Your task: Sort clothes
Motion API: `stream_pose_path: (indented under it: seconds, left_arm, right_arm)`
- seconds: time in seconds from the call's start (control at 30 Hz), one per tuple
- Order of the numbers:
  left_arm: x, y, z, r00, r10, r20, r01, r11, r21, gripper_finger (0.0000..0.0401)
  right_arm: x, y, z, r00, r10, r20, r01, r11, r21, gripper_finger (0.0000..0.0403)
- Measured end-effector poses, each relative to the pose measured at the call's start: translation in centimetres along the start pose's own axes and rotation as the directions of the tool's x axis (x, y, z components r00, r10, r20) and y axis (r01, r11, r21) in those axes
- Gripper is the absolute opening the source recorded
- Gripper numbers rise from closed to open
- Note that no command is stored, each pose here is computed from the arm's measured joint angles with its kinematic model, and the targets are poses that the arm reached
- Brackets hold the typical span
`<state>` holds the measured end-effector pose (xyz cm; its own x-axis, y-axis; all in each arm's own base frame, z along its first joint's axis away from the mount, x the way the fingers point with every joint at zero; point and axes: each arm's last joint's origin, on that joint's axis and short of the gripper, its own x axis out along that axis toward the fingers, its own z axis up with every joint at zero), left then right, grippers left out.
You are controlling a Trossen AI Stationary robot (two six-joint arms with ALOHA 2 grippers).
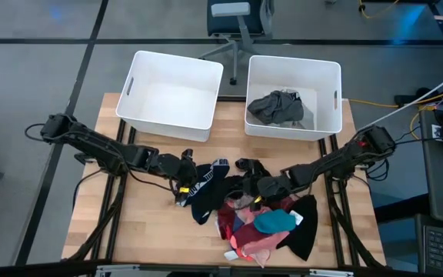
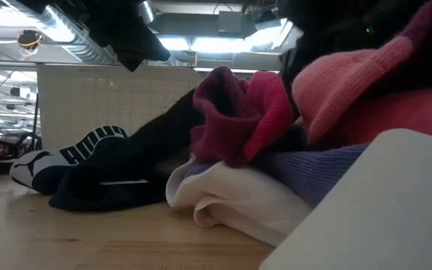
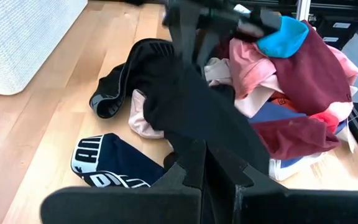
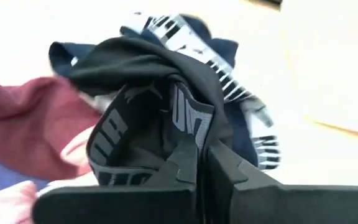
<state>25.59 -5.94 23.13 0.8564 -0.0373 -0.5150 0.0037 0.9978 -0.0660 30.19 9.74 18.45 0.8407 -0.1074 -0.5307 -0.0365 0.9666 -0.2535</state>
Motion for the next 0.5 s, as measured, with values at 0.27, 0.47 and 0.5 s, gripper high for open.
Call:
stream_pose_path:
  seconds: [0.27, 0.47, 0.5]
  left_arm:
    - [0.0, 0.0, 0.0, 1.000, -0.001, 0.001, 0.001, 1.000, -0.001, 0.0004]
    - [0.0, 0.0, 0.0, 1.000, -0.001, 0.001, 0.001, 1.000, 0.000, 0.0004]
    - [0.0, 0.0, 0.0, 1.000, -0.001, 0.002, 0.001, 1.000, 0.000, 0.0004]
  right_arm:
    - [-5.8, -3.1, 2.9, 0.975, -0.195, 0.102, 0.197, 0.980, -0.004, 0.0032]
    - [-10.2, -5.2, 4.7, 0.933, -0.273, 0.234, 0.283, 0.959, -0.010, 0.0025]
    - [-10.9, -5.6, 4.9, 0.923, -0.293, 0.251, 0.304, 0.953, -0.007, 0.0024]
